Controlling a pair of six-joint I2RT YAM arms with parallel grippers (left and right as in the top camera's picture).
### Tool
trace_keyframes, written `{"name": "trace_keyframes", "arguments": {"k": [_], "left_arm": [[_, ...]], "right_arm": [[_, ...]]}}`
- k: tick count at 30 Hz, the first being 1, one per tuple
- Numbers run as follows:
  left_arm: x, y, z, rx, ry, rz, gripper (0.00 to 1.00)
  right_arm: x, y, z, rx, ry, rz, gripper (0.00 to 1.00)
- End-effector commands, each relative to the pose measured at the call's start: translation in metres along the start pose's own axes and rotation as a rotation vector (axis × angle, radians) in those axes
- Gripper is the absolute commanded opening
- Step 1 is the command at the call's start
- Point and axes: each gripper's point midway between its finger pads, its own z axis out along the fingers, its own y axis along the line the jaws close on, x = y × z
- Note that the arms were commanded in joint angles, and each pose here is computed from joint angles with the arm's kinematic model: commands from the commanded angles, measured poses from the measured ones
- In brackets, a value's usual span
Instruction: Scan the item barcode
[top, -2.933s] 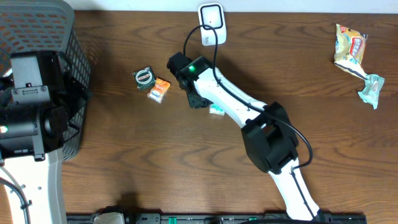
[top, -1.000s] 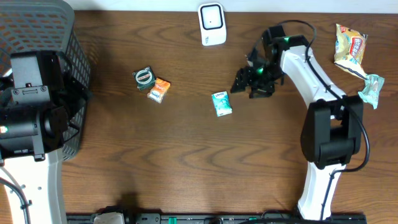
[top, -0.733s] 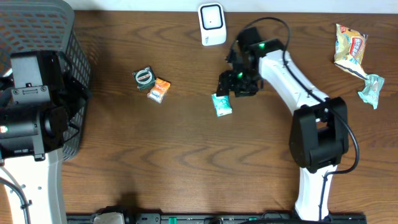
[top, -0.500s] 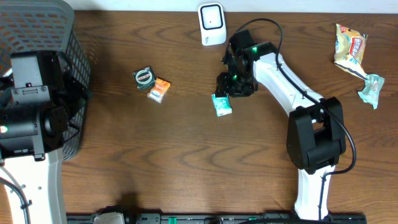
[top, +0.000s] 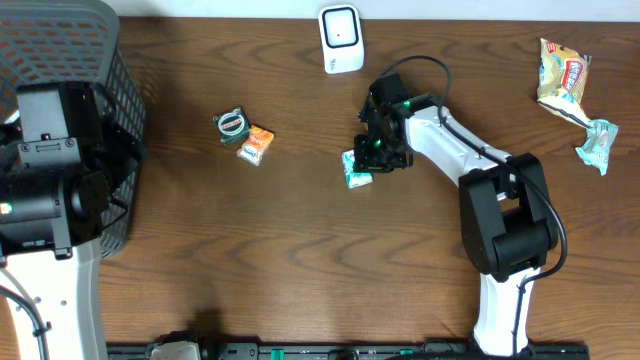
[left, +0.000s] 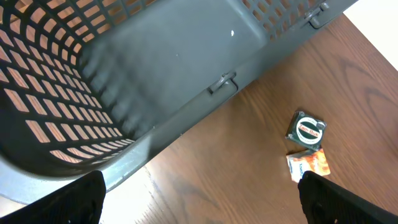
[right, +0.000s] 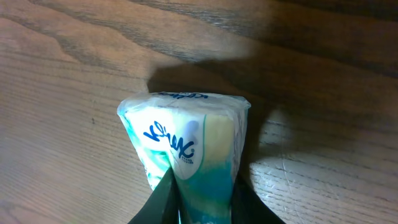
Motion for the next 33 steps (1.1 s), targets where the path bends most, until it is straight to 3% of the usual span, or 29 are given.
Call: {"name": "trace_keyframes", "arguments": {"k": [1, 3, 10, 13, 22, 33], "left_arm": [[0.000, 0.003, 0.002, -0.016, 0.000, -0.017, 0.98], [0.000, 0.003, 0.002, -0.016, 0.000, -0.017, 0.98], [0.000, 0.003, 0.002, -0.016, 0.000, -0.016, 0.98], [0.000, 0.003, 0.002, -0.016, 0.000, -0.017, 0.98], [0.000, 0.003, 0.002, -0.016, 0.000, -0.017, 0.97], [0.000, 0.003, 0.002, -0.016, 0.000, -0.016, 0.97]], "right_arm": [[0.010, 0.001, 0.002, -0.002, 0.032, 0.010, 0.13], [0.009, 0.013, -0.012, -0.065, 0.024, -0.004, 0.01], [-0.004, 0.065, -0.113, -0.454, -0.130, -0.180, 0.01], [0.002, 0.086, -0.163, -0.709, -0.181, -0.278, 0.01], [0.015, 0.104, -0.239, -1.162, -0.229, -0.383, 0.01], [0.019, 0.110, -0.242, -1.192, -0.212, -0.393, 0.01]]}}
